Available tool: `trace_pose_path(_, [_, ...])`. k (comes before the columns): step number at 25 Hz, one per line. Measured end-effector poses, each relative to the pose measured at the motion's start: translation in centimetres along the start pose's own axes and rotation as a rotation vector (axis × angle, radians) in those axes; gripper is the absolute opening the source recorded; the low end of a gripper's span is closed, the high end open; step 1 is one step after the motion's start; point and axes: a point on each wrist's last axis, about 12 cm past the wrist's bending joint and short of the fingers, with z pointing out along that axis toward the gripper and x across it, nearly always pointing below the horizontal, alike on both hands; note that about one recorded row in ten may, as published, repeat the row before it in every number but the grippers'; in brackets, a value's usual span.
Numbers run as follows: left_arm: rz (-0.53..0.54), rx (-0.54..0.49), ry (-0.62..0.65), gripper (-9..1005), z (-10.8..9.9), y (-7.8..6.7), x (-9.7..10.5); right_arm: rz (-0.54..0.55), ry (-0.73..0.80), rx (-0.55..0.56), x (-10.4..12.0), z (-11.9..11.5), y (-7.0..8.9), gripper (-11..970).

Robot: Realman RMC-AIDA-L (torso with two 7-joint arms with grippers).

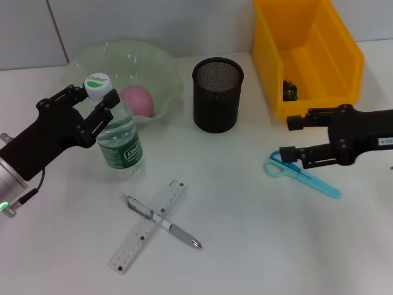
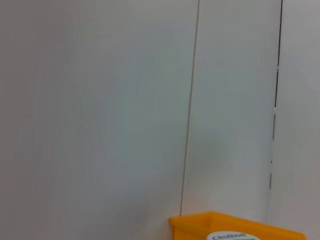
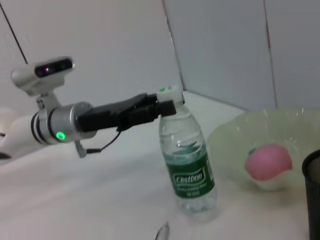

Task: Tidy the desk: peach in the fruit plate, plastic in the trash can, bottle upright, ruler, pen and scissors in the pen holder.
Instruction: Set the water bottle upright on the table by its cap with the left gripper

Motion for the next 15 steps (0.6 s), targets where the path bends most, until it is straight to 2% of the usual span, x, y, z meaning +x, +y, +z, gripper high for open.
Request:
trace_pose_path(5, [0.003, -0.01, 0.013, 432, 0.08, 0.09, 0.16, -0.02, 0.04, -0.006, -0.75, -0.72, 0.24, 816])
trace_pose_path(15, [0.011, -0.018, 0.03, 433, 0.26, -0.09, 0.58, -0.03, 0.049, -0.01, -0.81, -0.68, 0.3, 816])
